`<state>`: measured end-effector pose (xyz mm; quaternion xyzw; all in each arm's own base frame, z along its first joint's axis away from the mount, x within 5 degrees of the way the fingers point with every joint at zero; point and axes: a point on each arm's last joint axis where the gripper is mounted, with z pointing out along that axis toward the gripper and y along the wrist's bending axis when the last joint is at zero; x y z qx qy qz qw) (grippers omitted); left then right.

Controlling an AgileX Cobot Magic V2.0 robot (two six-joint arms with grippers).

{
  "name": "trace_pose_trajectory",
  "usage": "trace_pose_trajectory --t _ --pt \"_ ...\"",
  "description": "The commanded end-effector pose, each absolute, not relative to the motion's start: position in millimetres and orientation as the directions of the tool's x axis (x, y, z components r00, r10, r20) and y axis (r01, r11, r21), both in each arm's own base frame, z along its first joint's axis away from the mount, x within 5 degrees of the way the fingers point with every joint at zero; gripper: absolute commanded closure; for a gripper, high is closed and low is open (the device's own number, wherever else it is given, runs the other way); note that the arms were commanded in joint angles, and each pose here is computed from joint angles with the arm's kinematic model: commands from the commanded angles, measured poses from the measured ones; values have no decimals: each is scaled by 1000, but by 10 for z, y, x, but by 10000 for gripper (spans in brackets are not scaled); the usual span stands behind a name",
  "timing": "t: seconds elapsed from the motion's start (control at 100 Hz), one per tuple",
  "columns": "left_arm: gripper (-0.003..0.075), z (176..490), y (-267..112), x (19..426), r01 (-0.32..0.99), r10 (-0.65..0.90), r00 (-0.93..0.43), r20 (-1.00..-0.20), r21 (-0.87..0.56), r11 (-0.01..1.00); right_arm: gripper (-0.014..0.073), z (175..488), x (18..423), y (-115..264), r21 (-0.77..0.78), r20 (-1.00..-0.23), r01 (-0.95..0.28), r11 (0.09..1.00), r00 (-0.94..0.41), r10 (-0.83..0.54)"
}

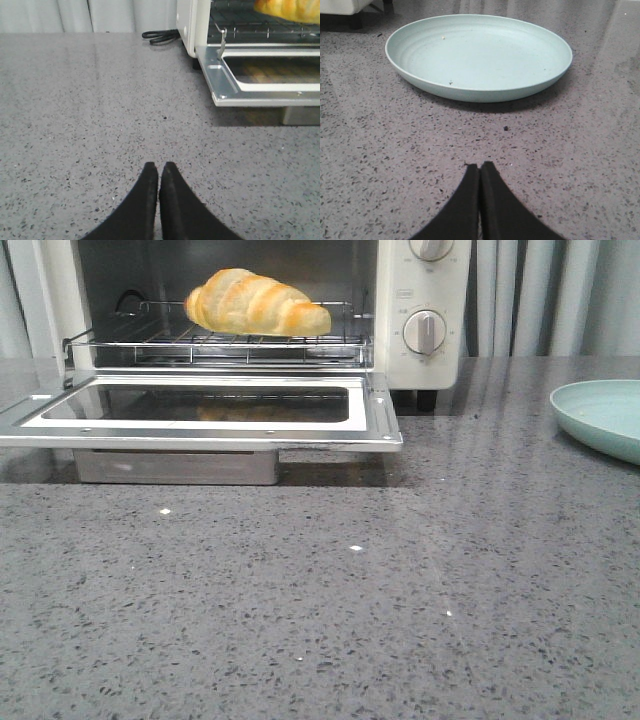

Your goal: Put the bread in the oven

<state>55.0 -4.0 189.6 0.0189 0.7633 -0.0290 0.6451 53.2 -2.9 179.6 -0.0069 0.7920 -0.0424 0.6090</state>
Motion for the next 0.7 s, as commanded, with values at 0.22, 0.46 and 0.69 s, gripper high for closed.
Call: trace_pose_trajectory --t 0.22,0.46,0.69 --pt "741 1882 -39 546 65 -19 -112 -994 -26 998 664 1729 530 -32 -71 -967 50 996 -250 -57" --pt "741 1832 -40 539 65 -8 -167 -986 -19 998 664 1729 530 -32 -71 -967 50 996 -250 -57" --pt "741 1830 -37 539 64 3 -168 -986 -8 998 664 1729 530 -32 -71 -967 50 996 -250 -57"
